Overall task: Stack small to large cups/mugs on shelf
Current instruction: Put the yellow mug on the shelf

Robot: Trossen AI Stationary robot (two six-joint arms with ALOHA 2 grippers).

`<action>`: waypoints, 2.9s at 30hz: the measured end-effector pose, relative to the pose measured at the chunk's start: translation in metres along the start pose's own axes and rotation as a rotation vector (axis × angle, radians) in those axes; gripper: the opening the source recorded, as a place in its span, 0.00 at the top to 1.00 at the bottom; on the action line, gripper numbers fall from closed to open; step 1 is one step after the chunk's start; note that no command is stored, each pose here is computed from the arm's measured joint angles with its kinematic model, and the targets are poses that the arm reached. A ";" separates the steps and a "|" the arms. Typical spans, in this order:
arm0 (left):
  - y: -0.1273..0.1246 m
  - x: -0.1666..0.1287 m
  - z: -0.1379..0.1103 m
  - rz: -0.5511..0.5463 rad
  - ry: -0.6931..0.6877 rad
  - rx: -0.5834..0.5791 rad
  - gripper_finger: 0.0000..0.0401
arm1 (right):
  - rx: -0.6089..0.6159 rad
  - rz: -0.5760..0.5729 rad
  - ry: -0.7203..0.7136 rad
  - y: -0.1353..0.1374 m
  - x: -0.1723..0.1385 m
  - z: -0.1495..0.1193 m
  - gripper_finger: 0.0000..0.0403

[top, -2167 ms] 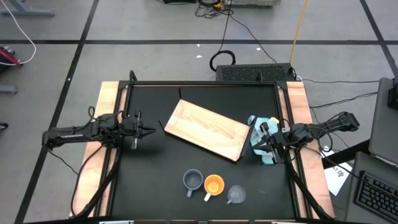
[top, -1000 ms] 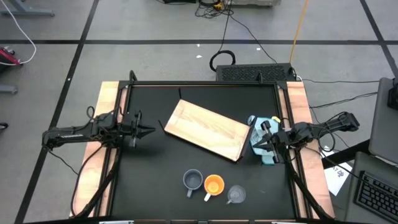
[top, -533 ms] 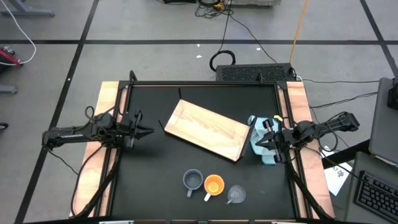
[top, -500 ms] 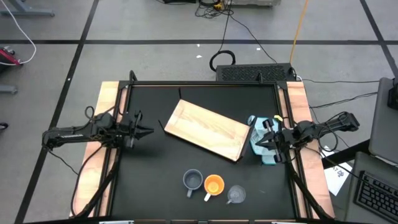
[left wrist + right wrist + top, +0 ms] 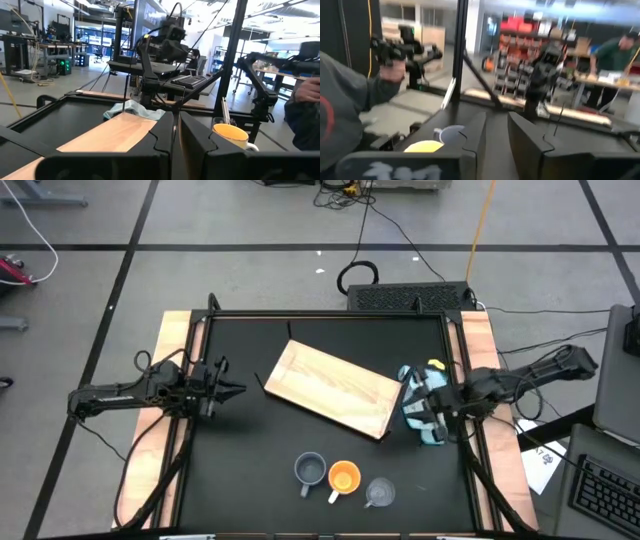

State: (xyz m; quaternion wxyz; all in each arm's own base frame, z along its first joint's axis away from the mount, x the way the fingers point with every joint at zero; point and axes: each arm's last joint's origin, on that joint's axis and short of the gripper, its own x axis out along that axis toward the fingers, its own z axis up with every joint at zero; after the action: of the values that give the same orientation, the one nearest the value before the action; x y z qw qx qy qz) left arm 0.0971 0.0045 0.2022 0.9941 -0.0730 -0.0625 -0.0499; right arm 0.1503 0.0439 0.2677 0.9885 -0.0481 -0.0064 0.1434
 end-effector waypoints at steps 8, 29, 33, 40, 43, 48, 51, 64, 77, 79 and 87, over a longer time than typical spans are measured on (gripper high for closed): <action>0.000 0.000 0.000 0.000 -0.002 -0.004 0.92 | 0.018 0.045 0.259 0.001 0.058 0.036 0.62; 0.000 0.000 0.000 -0.001 -0.004 -0.057 0.92 | 0.237 0.036 0.663 0.011 0.153 0.058 0.34; 0.000 0.000 0.000 0.000 -0.004 -0.059 0.92 | 0.283 0.038 0.727 0.010 0.161 0.044 0.34; 0.000 0.000 0.000 0.000 -0.004 -0.059 0.92 | 0.302 0.031 0.833 0.008 0.173 0.020 0.34; 0.000 0.000 0.000 0.001 -0.004 -0.059 0.92 | 0.312 0.019 0.855 0.007 0.175 0.014 0.34; 0.000 0.000 0.000 0.001 -0.003 -0.056 0.92 | 0.323 0.015 0.867 0.008 0.177 0.011 0.34; 0.000 0.000 0.000 0.001 -0.001 -0.054 0.92 | 0.329 0.020 0.891 0.013 0.180 0.005 0.34; 0.000 0.000 0.000 0.009 0.002 -0.047 0.92 | 0.293 0.044 1.007 0.026 0.197 -0.031 0.34; 0.000 0.000 0.000 0.009 0.004 -0.050 0.92 | 0.331 0.052 0.988 0.036 0.198 -0.030 0.34; 0.000 0.000 0.000 0.009 0.004 -0.049 0.92 | 0.344 0.049 0.982 0.038 0.198 -0.029 0.34; 0.000 0.000 0.000 0.009 0.004 -0.049 0.92 | 0.374 0.022 1.008 0.039 0.198 -0.033 0.34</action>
State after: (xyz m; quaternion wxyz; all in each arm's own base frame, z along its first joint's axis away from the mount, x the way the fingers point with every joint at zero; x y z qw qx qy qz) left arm 0.0972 0.0048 0.2017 0.9924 -0.0976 -0.0588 -0.0471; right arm 0.3303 0.1347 0.2304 0.8591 0.0661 0.4951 0.1115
